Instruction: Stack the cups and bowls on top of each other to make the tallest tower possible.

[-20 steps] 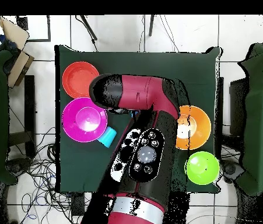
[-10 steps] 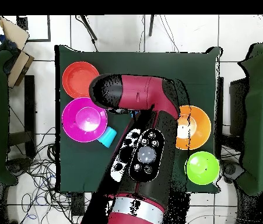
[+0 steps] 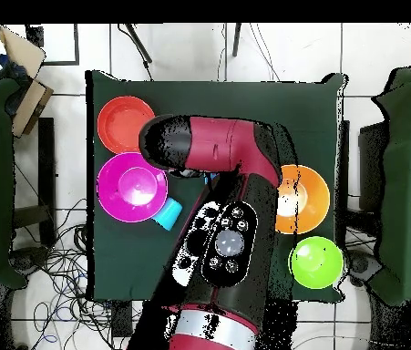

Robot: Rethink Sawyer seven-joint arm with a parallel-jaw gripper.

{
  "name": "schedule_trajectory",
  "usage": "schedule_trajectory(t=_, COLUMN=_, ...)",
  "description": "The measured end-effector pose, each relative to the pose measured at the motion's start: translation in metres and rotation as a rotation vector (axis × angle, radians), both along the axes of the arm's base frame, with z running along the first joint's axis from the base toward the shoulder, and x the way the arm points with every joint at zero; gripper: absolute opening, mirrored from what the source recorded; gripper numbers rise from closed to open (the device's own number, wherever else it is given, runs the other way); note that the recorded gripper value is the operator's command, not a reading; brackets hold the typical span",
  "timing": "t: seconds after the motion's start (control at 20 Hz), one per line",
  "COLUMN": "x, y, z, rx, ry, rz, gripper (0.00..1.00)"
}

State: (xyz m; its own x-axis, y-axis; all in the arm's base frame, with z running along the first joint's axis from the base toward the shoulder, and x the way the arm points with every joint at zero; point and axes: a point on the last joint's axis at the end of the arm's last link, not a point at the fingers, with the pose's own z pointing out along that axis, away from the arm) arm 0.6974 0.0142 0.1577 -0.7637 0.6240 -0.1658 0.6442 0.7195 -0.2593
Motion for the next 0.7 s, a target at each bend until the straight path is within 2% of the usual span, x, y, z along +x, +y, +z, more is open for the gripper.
schedule_trajectory(t=0.7, x=0.004, y=0.001, z=0.017, rx=0.005, ry=-0.027, rz=-0.004, gripper=0.0)
